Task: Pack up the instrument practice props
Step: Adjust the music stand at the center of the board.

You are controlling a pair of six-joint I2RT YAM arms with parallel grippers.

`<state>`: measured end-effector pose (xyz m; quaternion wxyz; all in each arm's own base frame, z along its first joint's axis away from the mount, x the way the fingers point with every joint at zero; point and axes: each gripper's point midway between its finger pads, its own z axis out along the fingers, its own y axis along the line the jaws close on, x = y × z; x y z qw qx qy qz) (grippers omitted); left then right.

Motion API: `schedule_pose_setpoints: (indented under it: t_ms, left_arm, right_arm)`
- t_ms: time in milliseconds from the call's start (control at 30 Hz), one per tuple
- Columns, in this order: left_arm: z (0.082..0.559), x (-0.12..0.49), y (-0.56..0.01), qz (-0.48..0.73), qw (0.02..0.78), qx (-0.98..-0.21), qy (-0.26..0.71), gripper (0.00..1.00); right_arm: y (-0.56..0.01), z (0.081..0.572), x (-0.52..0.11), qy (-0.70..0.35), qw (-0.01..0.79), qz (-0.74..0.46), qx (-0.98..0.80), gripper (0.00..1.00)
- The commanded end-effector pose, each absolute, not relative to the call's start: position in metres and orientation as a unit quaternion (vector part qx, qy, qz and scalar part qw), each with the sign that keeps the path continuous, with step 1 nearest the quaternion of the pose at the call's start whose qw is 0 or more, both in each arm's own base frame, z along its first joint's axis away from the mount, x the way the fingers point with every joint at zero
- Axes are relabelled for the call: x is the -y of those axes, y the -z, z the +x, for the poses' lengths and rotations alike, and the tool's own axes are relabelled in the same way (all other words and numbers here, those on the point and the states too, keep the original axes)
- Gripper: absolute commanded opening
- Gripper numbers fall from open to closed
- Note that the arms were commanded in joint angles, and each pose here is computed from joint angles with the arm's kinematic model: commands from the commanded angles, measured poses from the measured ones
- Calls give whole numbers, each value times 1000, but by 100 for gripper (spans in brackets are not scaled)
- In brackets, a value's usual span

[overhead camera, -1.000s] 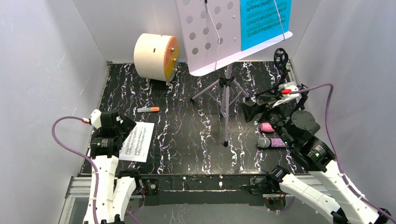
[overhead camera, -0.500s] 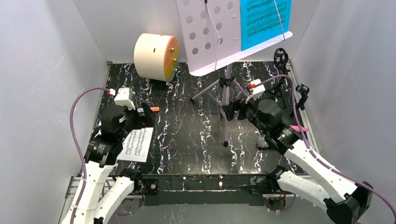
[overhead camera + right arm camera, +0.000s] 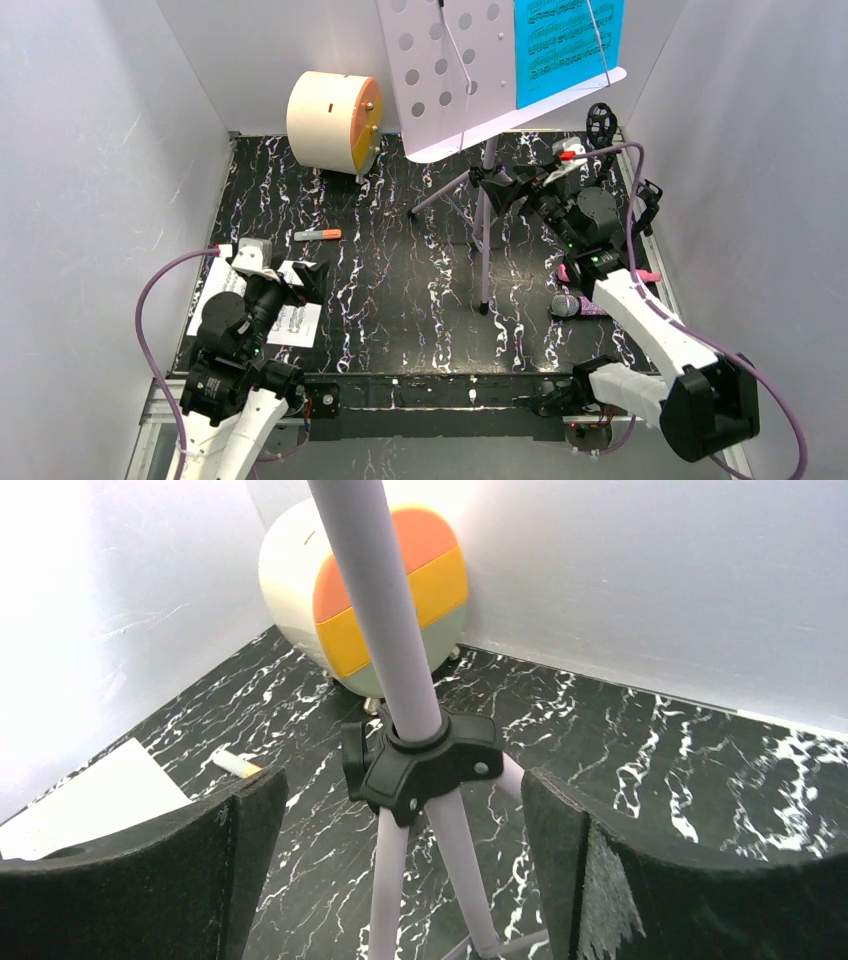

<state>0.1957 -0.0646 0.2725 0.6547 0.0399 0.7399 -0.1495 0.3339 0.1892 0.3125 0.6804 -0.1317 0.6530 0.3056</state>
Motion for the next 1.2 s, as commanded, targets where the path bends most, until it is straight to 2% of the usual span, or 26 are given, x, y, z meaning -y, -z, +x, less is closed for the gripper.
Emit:
schedule_pose_setpoints:
  t_ms: [0,300,433,667,767,800,1167]
  left_arm:
    - [197,73,-273,59,679,-713,165,98]
    - [197,81,-266,73,671,-716,177,98]
    - [194,82,-267,77,674,-712,181,98]
    - [193,81,-266,75,676,-710,180,98]
    - [194,82,-264,75,675,-711,180,98]
    - [193,82,-264,76,675,-711,181,98]
    - [193,79,-263,66,676,-713,175,98]
  right_arm:
    - [-360,342,-209,-339,722,-180,-575,92]
    - [-369,367,-230,-358,724,-210,-551,79]
    - [-363,378,-238,-366,714,-220,-555,70]
    - [-355,382,-247,-373,696,-236,-567,28]
    - [-357,381,-254,-355,697,-236,-577,4]
    - [-355,381,-258,-340,699,-235,-583,1]
    - [-384,377,-266,-192,793,-133,-562,1]
